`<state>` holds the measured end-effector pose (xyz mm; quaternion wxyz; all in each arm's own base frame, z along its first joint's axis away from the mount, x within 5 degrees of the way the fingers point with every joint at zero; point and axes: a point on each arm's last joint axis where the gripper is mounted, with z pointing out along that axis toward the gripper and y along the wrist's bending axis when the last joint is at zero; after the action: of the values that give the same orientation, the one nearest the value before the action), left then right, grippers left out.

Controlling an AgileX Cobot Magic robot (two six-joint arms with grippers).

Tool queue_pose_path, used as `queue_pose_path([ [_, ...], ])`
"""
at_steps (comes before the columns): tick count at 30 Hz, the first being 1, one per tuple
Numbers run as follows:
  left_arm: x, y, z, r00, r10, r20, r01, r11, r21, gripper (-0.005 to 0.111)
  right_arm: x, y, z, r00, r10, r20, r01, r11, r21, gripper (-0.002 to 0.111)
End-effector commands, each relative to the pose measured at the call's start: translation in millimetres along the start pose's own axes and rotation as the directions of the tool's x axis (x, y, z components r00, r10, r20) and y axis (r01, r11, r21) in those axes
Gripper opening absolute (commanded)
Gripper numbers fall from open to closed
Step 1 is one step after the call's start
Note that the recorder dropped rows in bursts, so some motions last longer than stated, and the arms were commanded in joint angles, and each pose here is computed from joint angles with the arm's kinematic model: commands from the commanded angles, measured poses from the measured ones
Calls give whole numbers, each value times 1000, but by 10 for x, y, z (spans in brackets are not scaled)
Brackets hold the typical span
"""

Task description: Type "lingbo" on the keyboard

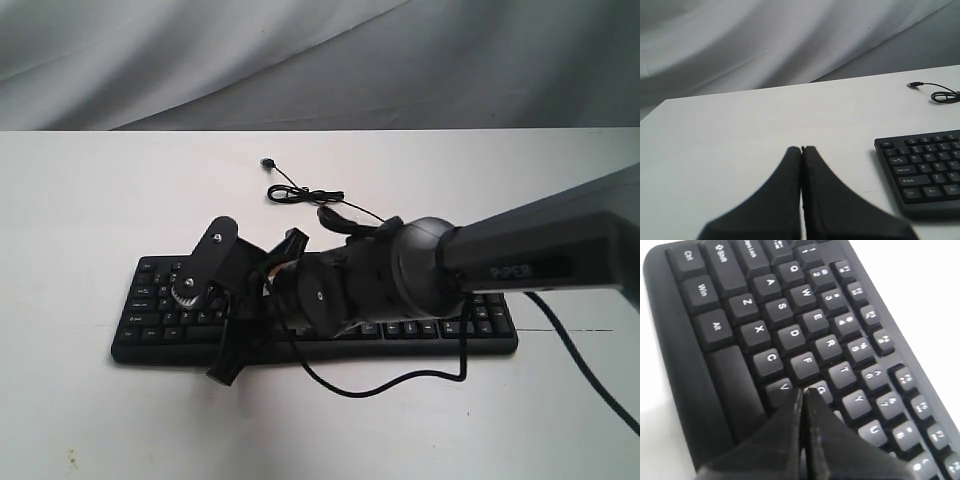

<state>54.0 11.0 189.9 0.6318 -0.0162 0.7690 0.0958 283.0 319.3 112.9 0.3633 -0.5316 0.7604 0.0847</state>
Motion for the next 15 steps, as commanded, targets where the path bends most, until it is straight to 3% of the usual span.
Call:
queue_pose_path([
  [1, 4, -6, 1, 1000, -5, 11, 5, 1000, 8, 0, -62, -186, -151, 1000, 25, 14, -25, 999, 21, 0],
  [15, 4, -6, 1, 1000, -5, 11, 5, 1000, 8, 0, 197, -578, -332, 995, 97, -17, -95, 991, 95, 0],
])
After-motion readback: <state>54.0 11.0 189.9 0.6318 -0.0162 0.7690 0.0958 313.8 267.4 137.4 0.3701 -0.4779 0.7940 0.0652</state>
